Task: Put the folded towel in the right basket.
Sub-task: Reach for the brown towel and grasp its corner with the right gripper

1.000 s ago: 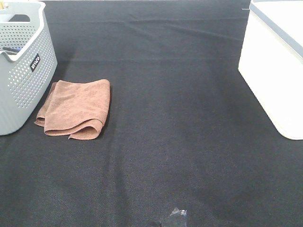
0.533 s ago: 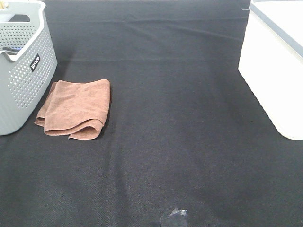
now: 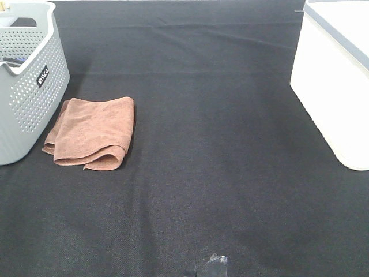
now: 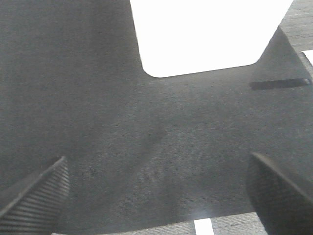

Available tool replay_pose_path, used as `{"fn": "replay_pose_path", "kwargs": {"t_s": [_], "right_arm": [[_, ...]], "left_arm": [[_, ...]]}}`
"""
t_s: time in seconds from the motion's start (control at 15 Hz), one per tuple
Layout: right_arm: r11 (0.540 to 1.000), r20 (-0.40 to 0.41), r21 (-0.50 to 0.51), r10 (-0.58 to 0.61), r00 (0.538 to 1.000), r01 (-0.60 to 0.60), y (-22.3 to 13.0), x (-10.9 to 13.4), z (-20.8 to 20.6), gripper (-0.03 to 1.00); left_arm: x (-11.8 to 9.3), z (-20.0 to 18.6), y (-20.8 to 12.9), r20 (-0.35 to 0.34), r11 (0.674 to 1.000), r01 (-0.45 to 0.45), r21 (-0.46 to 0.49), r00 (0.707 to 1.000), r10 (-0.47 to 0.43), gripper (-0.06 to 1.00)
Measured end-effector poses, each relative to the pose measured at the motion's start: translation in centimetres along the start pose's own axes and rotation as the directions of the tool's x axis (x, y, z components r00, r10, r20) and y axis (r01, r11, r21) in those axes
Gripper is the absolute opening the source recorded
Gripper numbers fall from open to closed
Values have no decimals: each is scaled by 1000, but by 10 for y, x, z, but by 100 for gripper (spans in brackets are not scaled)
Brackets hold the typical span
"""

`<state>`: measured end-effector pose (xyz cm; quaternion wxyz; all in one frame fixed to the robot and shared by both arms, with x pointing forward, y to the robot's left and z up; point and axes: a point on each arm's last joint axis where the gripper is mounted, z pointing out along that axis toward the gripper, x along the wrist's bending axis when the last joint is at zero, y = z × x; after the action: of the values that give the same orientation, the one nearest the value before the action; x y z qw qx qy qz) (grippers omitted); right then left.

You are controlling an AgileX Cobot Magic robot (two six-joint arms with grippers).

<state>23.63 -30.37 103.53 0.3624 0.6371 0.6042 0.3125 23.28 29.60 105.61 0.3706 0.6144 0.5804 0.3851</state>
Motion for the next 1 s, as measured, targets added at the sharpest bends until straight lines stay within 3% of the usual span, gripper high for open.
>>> {"fn": "replay_pose_path", "kwargs": {"t_s": [0.2, 0.47, 0.67, 0.87, 1.0], "right_arm": [[982, 8, 184, 29, 1000, -30, 44, 0, 16, 94], [914, -14, 379, 164, 986, -146, 131, 9, 65, 94], [878, -59, 441, 236, 970, -187, 175, 18, 106, 94], [844, -209, 489, 358, 910, -220, 197, 39, 153, 94], [824, -354, 520, 447, 821, -225, 199, 78, 204, 94]], "left_arm": [[0, 0, 0, 0, 1000, 0, 0, 1000, 0, 99], [0, 0, 0, 0, 1000, 0, 0, 1000, 0, 99], [0, 0, 0, 0, 1000, 0, 0, 1000, 0, 99], [0, 0, 0, 0, 1000, 0, 0, 1000, 0, 99], [0, 0, 0, 0, 1000, 0, 0, 1000, 0, 99]]}}
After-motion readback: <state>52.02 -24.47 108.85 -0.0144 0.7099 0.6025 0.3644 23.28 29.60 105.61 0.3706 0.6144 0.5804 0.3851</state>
